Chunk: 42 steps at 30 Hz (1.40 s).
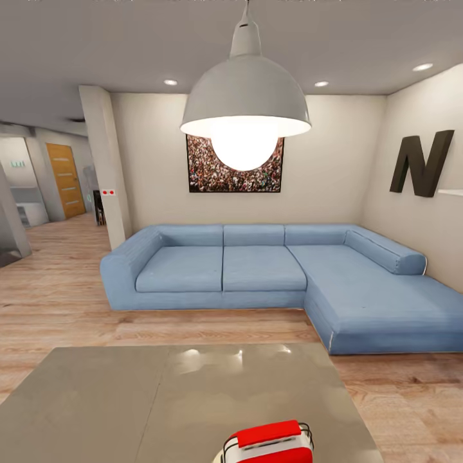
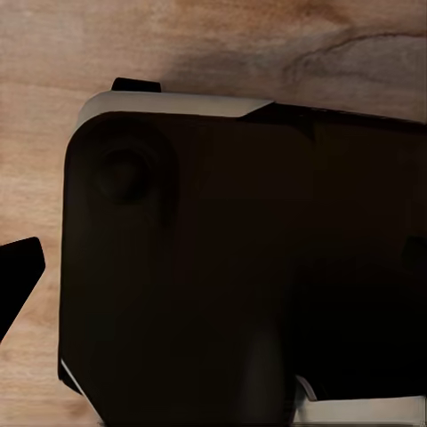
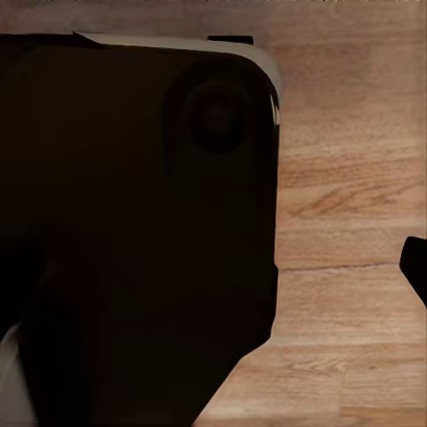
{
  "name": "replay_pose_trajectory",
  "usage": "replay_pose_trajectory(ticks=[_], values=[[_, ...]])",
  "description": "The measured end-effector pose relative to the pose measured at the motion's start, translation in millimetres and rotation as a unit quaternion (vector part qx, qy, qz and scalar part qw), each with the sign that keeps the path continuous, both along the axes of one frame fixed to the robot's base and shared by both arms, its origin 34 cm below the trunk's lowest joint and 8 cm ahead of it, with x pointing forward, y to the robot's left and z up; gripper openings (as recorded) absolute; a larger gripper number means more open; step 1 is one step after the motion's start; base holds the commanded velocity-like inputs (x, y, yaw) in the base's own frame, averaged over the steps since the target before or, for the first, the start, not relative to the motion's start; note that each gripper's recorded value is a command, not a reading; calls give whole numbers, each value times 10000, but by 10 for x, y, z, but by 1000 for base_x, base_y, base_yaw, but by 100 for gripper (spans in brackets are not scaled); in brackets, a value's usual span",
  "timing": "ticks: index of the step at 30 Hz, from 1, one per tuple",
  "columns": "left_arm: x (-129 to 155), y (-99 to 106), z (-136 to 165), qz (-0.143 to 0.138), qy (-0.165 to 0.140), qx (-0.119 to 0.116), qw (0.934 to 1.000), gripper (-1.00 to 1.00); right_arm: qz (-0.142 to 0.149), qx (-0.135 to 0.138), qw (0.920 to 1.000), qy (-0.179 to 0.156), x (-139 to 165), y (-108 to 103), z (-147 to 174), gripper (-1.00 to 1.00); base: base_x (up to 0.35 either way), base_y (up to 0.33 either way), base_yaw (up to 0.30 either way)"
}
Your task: Turn on the radio receiver that's on the table in the living room.
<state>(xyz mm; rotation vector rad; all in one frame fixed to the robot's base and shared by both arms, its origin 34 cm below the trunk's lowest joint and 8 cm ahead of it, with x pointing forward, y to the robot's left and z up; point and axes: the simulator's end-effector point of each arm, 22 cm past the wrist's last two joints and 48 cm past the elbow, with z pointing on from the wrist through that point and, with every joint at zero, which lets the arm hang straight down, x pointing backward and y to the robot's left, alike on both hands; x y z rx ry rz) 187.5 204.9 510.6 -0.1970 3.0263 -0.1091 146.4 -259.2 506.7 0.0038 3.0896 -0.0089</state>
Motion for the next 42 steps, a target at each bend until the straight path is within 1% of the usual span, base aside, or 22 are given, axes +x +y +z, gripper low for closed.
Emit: replay_pose_trajectory(ticks=[33,42], values=[[-249,12,412,-1,261,7,9997,100,52,-12,9997,249,-247,16,434,100,0,0,0],[-250,13,411,9,278,8,9996,100,53,-17,9995,322,-303,7,437,100,0,0,0]])
